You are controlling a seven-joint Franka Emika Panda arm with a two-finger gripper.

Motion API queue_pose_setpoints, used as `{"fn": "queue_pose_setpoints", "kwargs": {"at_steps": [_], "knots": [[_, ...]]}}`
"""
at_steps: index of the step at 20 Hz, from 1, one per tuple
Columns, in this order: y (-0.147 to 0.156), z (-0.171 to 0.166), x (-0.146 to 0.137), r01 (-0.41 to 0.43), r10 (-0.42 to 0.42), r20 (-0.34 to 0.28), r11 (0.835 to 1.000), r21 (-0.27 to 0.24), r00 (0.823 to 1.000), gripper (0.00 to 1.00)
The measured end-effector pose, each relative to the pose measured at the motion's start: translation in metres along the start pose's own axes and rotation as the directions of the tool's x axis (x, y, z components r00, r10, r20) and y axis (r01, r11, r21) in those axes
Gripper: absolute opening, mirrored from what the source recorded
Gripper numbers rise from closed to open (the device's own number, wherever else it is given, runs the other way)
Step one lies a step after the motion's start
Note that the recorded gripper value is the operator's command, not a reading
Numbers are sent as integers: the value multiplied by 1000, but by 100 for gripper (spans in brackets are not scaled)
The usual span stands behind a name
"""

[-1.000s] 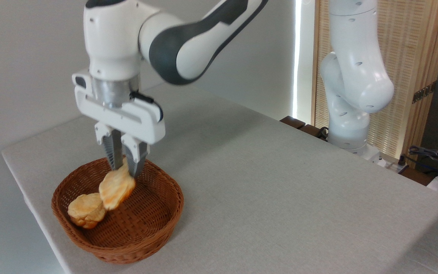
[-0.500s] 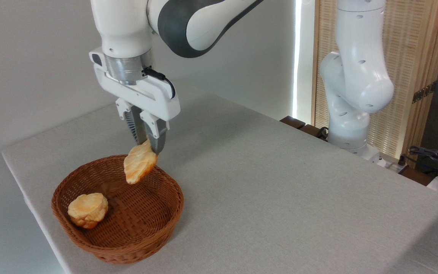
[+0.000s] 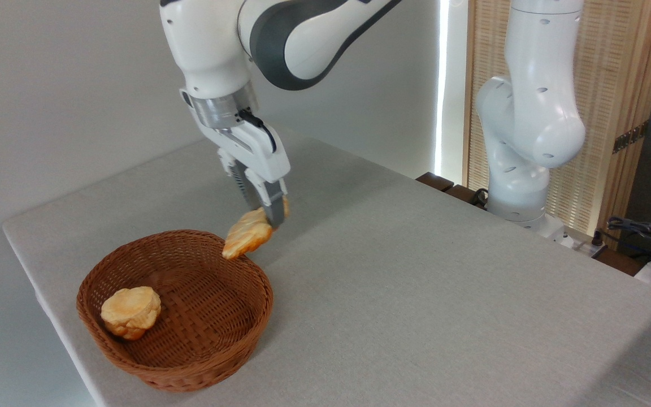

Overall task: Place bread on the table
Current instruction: 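Lower the bread roll onto the table and open the gripper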

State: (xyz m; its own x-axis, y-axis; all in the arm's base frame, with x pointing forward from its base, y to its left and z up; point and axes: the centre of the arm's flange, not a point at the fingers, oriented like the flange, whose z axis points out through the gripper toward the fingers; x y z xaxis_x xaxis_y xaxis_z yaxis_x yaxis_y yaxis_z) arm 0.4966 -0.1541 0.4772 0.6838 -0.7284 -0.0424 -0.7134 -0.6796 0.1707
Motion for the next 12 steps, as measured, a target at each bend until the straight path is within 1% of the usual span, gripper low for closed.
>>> {"fn": "queue_pose_setpoints", "kwargs": {"at_steps": [1, 2, 3, 4, 8, 12], "knots": [[3, 5, -3, -25, 25, 23, 1000, -14, 999, 59], [5, 9, -6, -43, 45, 40, 999, -27, 998, 62], [6, 10, -7, -53, 54, 46, 998, -31, 997, 82], [6, 11, -9, -65, 67, 51, 997, -36, 996, 100], [8, 18, -9, -78, 81, 63, 996, -43, 995, 100], [14, 29, -3, -121, 125, 83, 991, -54, 989, 100]]}}
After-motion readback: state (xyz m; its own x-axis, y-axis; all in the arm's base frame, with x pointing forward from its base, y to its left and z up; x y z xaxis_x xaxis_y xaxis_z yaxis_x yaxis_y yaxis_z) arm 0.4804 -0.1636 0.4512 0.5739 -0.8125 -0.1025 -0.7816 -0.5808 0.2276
